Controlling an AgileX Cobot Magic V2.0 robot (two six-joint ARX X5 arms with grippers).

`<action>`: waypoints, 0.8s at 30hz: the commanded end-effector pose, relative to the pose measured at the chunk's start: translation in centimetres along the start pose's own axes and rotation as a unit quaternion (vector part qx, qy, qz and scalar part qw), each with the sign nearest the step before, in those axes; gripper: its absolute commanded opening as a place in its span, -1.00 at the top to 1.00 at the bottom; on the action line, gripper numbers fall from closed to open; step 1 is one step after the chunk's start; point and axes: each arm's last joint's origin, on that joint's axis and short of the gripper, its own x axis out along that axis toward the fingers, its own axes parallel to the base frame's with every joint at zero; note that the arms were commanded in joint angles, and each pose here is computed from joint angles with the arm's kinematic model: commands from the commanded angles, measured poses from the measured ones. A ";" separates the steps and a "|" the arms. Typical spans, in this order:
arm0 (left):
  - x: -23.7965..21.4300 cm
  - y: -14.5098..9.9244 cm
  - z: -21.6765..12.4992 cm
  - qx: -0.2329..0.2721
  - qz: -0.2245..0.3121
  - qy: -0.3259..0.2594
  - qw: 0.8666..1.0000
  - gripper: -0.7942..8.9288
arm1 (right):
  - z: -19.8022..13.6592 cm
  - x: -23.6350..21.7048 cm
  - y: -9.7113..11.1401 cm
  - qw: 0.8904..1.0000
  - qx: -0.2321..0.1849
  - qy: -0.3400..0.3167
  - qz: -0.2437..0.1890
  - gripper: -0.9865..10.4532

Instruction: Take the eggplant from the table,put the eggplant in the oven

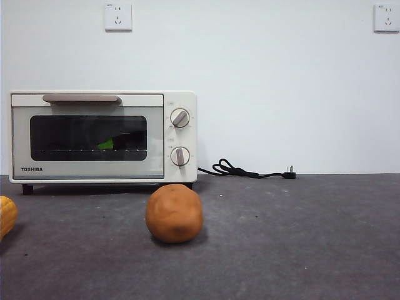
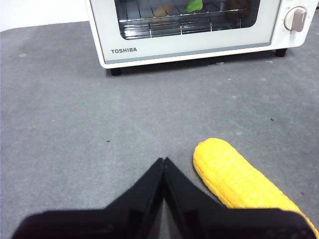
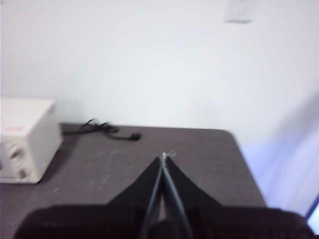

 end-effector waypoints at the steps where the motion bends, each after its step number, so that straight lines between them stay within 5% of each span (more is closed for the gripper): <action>1: 0.1 0.0 -0.2 -0.003 -0.003 0.001 1.000 0.84 | -1.0 -2.0 -0.5 1.000 0.003 -0.014 -0.016 0.83; 13: 0.1 0.0 -0.2 -0.003 -0.003 0.001 1.000 0.84 | -6.6 -3.3 0.0 0.998 0.006 -0.020 -0.057 0.83; 24: 0.1 0.0 -0.2 -0.003 -0.003 0.001 1.000 0.85 | -16.4 7.5 3.7 0.995 0.025 -0.064 -0.067 0.83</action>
